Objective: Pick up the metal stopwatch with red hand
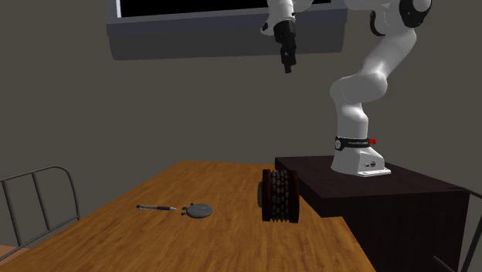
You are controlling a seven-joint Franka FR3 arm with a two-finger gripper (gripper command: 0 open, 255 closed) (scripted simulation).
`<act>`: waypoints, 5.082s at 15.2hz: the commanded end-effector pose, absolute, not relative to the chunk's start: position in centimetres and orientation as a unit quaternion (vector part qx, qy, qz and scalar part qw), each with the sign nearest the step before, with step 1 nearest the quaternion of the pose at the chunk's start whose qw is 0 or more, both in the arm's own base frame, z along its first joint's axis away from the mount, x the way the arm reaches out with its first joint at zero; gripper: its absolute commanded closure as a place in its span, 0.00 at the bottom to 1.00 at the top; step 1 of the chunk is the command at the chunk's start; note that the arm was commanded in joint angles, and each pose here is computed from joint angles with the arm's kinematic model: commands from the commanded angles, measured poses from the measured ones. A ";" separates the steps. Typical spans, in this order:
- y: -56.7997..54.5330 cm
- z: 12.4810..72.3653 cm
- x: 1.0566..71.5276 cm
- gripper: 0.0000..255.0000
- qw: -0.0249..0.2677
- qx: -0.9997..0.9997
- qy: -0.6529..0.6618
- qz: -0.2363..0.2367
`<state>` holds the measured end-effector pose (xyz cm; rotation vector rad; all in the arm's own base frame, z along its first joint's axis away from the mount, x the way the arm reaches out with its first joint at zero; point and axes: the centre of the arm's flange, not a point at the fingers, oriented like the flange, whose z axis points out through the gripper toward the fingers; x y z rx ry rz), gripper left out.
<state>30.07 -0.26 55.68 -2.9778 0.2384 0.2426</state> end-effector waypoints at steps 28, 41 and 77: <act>12.1 29.8 49.8 0.00 0.026 -0.991 0.132 0.021; 16.3 17.7 60.6 0.00 0.004 -0.988 0.156 -0.008; 17.1 17.5 63.5 1.00 -0.001 -0.987 0.162 -0.015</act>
